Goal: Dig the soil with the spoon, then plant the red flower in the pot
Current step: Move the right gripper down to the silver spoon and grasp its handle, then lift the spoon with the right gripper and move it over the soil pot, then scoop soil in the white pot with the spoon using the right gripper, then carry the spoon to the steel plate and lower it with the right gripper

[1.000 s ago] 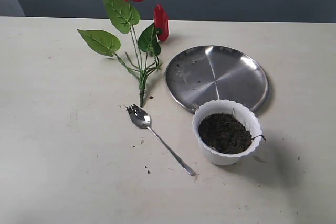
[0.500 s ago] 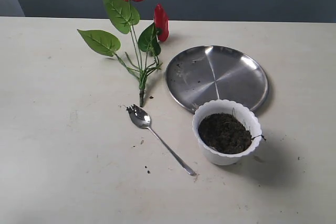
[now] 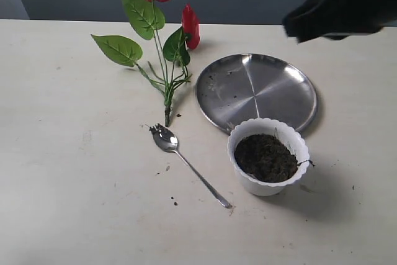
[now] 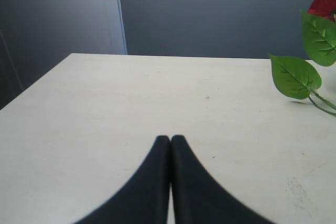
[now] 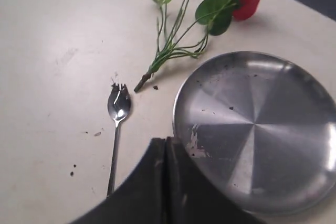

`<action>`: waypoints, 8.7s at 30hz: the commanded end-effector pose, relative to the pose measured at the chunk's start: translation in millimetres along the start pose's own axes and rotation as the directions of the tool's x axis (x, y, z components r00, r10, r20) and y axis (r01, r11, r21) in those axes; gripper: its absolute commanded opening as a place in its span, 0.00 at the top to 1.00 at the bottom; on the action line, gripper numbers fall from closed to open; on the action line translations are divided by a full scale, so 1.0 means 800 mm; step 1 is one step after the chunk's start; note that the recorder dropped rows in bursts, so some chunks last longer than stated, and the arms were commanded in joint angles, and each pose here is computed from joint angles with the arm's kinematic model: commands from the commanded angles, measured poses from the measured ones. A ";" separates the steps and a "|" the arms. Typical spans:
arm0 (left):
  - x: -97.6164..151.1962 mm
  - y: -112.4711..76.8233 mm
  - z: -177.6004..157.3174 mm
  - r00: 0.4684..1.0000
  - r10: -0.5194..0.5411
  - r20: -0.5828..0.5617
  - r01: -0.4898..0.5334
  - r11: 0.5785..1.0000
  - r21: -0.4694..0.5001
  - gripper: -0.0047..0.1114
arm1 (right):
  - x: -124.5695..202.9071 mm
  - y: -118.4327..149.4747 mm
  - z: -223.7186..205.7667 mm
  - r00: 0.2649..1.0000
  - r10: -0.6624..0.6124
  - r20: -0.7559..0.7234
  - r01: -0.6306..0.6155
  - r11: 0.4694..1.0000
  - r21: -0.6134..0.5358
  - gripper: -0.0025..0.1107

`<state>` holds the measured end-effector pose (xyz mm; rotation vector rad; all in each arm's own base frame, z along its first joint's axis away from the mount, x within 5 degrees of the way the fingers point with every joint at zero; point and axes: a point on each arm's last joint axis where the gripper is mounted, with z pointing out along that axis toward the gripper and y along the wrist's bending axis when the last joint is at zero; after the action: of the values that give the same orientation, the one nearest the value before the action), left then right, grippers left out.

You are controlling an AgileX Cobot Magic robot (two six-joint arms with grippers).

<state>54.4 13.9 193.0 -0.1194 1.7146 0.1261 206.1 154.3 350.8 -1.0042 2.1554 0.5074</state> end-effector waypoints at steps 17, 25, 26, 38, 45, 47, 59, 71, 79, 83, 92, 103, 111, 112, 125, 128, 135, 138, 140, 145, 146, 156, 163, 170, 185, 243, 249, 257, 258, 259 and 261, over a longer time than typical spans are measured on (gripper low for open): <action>0.002 0.000 0.000 1.000 -0.003 -0.005 0.003 1.000 -0.003 0.96 | 0.026 0.094 0.274 0.889 -0.175 -0.423 0.106 0.978 -0.181 0.68; 0.002 0.000 0.000 1.000 -0.003 -0.005 0.003 1.000 -0.003 0.96 | 0.071 0.084 0.323 0.794 -0.216 -0.569 0.143 0.975 -0.171 0.68; 0.002 0.000 0.000 1.000 -0.003 -0.005 0.003 1.000 -0.003 0.96 | 0.073 0.084 0.326 0.796 -0.215 -0.566 0.144 0.975 -0.169 0.68; 0.002 0.000 0.000 1.000 -0.003 -0.005 0.003 1.000 -0.003 0.96 | 0.087 0.083 0.343 0.786 -0.201 -0.584 0.128 0.978 -0.164 0.68; 0.002 0.000 0.000 1.000 -0.003 -0.005 0.003 1.000 -0.003 0.96 | 0.099 0.083 0.347 0.750 -0.188 -0.634 0.105 0.980 -0.167 0.79; 0.002 0.000 0.000 1.000 -0.003 -0.005 0.003 1.000 -0.003 0.96 | 0.103 0.082 0.350 0.737 -0.189 -0.649 0.102 0.980 -0.169 0.79; 0.002 0.000 0.000 1.000 -0.003 -0.005 0.003 1.000 -0.003 0.96 | 0.109 0.084 0.350 0.691 -0.198 -0.695 0.088 0.977 -0.192 0.98; 0.002 0.000 0.000 1.000 -0.003 -0.005 0.003 1.000 -0.003 0.96 | 0.073 0.106 0.343 0.750 -0.198 -0.631 -0.020 0.947 -0.322 0.98; 0.002 0.000 0.000 1.000 -0.003 -0.005 0.003 1.000 -0.003 0.96 | -0.015 0.100 0.287 0.843 -0.294 -0.450 0.181 0.944 -0.277 0.98; 0.002 0.000 0.000 1.000 -0.003 -0.005 0.003 1.000 -0.003 0.96 | -0.042 0.083 0.231 0.812 -0.372 -0.451 0.336 0.928 -0.160 0.98; 0.002 0.000 0.000 1.000 -0.003 -0.005 0.003 1.000 -0.003 0.96 | -0.059 0.041 0.140 0.667 -0.422 -0.614 0.589 0.804 0.087 0.98; 0.002 0.000 0.000 1.000 -0.003 -0.005 0.003 1.000 -0.003 0.96 | 0.017 0.015 0.144 0.405 -0.444 -0.799 0.755 0.656 0.019 0.98; 0.002 0.000 0.000 1.000 -0.003 -0.005 0.003 1.000 -0.003 0.96 | 0.086 0.005 0.154 0.094 -0.508 -0.856 0.805 0.545 -0.234 0.98; 0.002 0.000 0.000 1.000 -0.003 -0.005 0.003 1.000 -0.003 0.96 | 0.090 0.004 0.154 0.079 -0.506 -0.859 0.807 0.538 -0.243 0.98; 0.002 0.000 0.000 1.000 -0.003 -0.005 0.003 1.000 -0.003 0.96 | 0.084 0.051 0.160 -0.159 -0.588 -0.793 0.907 0.230 -0.352 0.98; 0.002 0.000 0.000 1.000 -0.003 -0.005 0.003 1.000 -0.003 0.96 | 0.085 0.052 0.160 -0.153 -0.591 -0.792 0.904 0.239 -0.353 0.98; 0.002 0.000 0.000 1.000 -0.003 -0.005 0.003 1.000 -0.003 0.96 | 0.094 0.047 0.160 -0.233 -0.575 -0.784 0.899 0.181 -0.399 0.98; 0.002 0.000 0.000 1.000 -0.003 -0.005 0.003 1.000 -0.003 0.96 | 0.110 0.046 0.161 -0.332 -0.545 -0.770 0.887 0.096 -0.452 0.98; 0.002 0.000 0.000 1.000 -0.003 -0.005 0.003 1.000 -0.003 0.96 | 0.117 0.049 0.161 -0.379 -0.532 -0.757 0.879 0.049 -0.475 0.98; 0.002 0.000 0.000 1.000 -0.003 -0.005 0.003 1.000 -0.003 0.96 | 0.122 0.063 0.162 -0.429 -0.529 -0.732 0.869 -0.019 -0.495 0.98; 0.002 0.000 0.000 1.000 -0.003 -0.005 0.003 1.000 -0.003 0.96 | 0.122 0.065 0.162 -0.431 -0.531 -0.730 0.869 -0.024 -0.495 0.98; 0.002 0.000 0.000 1.000 -0.003 -0.005 0.003 1.000 -0.003 0.96 | 0.139 0.087 0.185 -0.517 -0.522 -0.679 0.823 -0.086 -0.561 0.98; 0.002 0.000 0.000 1.000 -0.003 -0.005 0.003 1.000 -0.003 0.96 | 0.150 0.095 0.198 -0.562 -0.511 -0.651 0.794 -0.112 -0.598 0.98; 0.002 0.000 0.000 1.000 -0.003 -0.005 0.003 1.000 -0.003 0.96 | 0.133 0.094 0.183 -0.513 -0.510 -0.690 0.841 -0.137 -0.524 0.98; 0.002 0.000 0.000 1.000 -0.003 -0.005 0.003 1.000 -0.003 0.96 | 0.141 0.095 0.185 -0.563 -0.525 -0.638 0.793 -0.125 -0.597 0.98; 0.002 0.000 0.000 1.000 -0.003 -0.005 0.003 1.000 -0.003 0.96 | 0.082 0.041 0.093 0.155 -0.575 -0.804 0.879 0.451 -0.154 0.98; 0.002 0.000 0.000 1.000 -0.003 -0.005 0.003 1.000 -0.003 0.96 | 0.055 0.020 0.084 0.482 -0.490 -0.726 0.681 0.731 -0.041 0.98; 0.002 0.000 0.000 1.000 -0.003 -0.005 0.003 1.000 -0.003 0.96 | 0.031 -0.021 0.073 0.734 -0.305 -0.607 0.434 0.898 0.073 0.98; 0.002 0.000 0.000 1.000 -0.003 -0.005 0.003 1.000 -0.003 0.96 | 0.030 -0.026 0.072 0.757 -0.279 -0.591 0.401 0.913 0.082 0.98; 0.002 0.000 0.000 1.000 -0.003 -0.005 0.003 1.000 -0.003 0.96 | 0.030 -0.032 0.072 0.779 -0.248 -0.575 0.363 0.927 0.092 0.98; 0.002 0.000 0.000 1.000 -0.003 -0.005 0.003 1.000 -0.003 0.96 | 0.031 -0.042 0.074 0.815 -0.194 -0.546 0.296 0.950 0.104 0.98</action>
<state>54.4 14.0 192.9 -0.1204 1.7162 0.1269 237.6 162.3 287.9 -1.5330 2.3953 -0.2271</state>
